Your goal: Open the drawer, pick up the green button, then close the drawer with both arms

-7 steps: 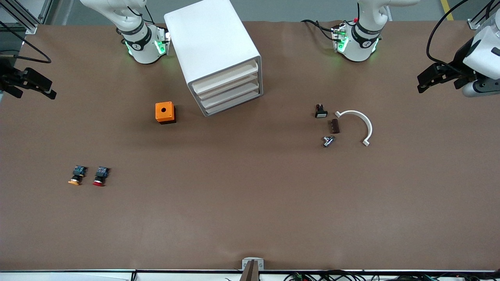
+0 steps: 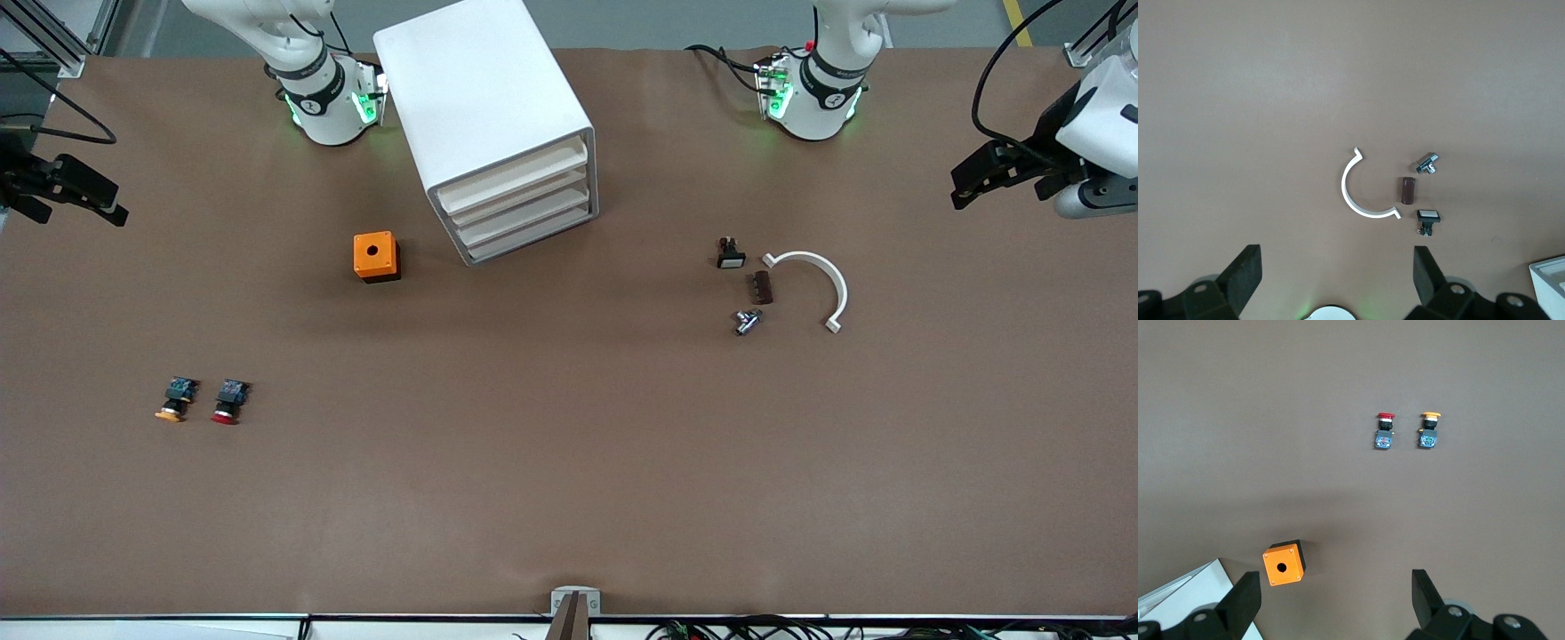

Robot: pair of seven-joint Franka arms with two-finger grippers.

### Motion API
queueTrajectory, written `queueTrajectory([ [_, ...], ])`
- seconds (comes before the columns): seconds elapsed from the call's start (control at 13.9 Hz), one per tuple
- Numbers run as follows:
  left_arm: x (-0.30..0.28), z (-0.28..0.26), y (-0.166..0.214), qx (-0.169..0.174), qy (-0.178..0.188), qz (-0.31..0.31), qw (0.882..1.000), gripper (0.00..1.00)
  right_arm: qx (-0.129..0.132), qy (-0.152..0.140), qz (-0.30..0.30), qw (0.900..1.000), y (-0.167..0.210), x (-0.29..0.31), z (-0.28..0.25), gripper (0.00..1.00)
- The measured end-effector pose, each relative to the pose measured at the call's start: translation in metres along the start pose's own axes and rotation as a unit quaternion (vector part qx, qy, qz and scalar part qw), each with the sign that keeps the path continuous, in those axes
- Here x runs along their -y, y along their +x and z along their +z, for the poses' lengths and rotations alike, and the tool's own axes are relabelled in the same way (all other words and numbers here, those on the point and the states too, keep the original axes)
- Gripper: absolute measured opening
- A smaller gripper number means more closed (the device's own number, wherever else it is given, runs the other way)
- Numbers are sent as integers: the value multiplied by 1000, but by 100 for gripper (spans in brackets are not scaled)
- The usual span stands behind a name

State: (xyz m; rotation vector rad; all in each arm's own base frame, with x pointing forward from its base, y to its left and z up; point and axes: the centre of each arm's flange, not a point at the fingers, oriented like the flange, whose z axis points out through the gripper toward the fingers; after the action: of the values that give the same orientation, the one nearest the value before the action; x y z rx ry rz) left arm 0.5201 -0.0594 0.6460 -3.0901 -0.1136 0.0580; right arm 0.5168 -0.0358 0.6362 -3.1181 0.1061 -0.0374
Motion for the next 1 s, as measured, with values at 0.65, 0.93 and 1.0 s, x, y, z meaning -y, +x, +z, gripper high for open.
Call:
queueTrajectory([
  [0.65, -59, 101, 50, 80, 11, -10, 997, 100, -7, 0, 0, 1000, 1, 0, -1, 100],
  [0.93, -105, 145, 71, 79, -10, -59, 995, 100, -7, 0, 1, 1000, 1, -1, -1, 100],
  [1.0, -115, 159, 76, 83, -19, -75, 994, 100, -7, 0, 1, 1000, 1, -1, -1, 100],
])
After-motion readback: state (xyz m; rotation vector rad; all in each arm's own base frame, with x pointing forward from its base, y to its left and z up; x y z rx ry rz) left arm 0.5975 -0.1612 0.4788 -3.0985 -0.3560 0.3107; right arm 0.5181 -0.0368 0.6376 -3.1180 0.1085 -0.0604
